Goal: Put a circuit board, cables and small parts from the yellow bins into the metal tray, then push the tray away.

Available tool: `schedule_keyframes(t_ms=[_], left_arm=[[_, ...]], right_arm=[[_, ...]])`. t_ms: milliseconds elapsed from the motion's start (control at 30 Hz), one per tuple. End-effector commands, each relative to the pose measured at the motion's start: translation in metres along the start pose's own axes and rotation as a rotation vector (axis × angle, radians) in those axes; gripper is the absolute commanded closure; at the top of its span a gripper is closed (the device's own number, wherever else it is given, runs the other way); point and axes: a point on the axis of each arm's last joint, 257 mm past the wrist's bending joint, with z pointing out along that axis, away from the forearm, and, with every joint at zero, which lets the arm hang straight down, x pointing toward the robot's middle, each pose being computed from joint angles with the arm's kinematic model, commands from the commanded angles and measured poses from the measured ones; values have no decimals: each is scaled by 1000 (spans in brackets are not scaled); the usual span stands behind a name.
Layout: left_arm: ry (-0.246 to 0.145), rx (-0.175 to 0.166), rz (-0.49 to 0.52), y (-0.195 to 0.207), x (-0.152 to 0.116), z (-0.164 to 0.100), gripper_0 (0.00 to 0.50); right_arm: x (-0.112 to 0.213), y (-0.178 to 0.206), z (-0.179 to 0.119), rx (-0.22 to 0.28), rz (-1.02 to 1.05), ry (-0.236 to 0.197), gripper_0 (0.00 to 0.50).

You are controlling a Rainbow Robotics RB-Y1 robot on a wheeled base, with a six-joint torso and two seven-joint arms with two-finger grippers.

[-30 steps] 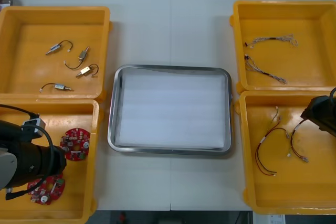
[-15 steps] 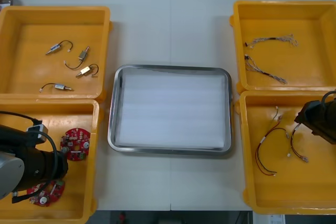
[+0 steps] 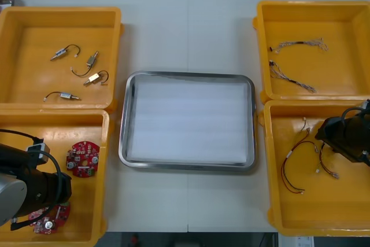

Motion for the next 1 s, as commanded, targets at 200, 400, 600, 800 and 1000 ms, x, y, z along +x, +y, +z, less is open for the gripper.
schedule_keyframes(t_ms=[200,400,600,800,1000], left_arm=[[28,3,-77,0,22,6,0],[26,1,-69,-2,23,7,500],[25,2,-66,-2,23,7,500],[27,2,-62,-2,24,7,500],[6,4,-58,-1,15,2,500]], right_arm=[[22,-3,11,20,7,26,151],[25,-5,11,21,4,35,500],[20,-1,3,17,-9,16,500],[13,0,-28,17,-17,1,500],[10,-5,-64,36,-48,-10,500]])
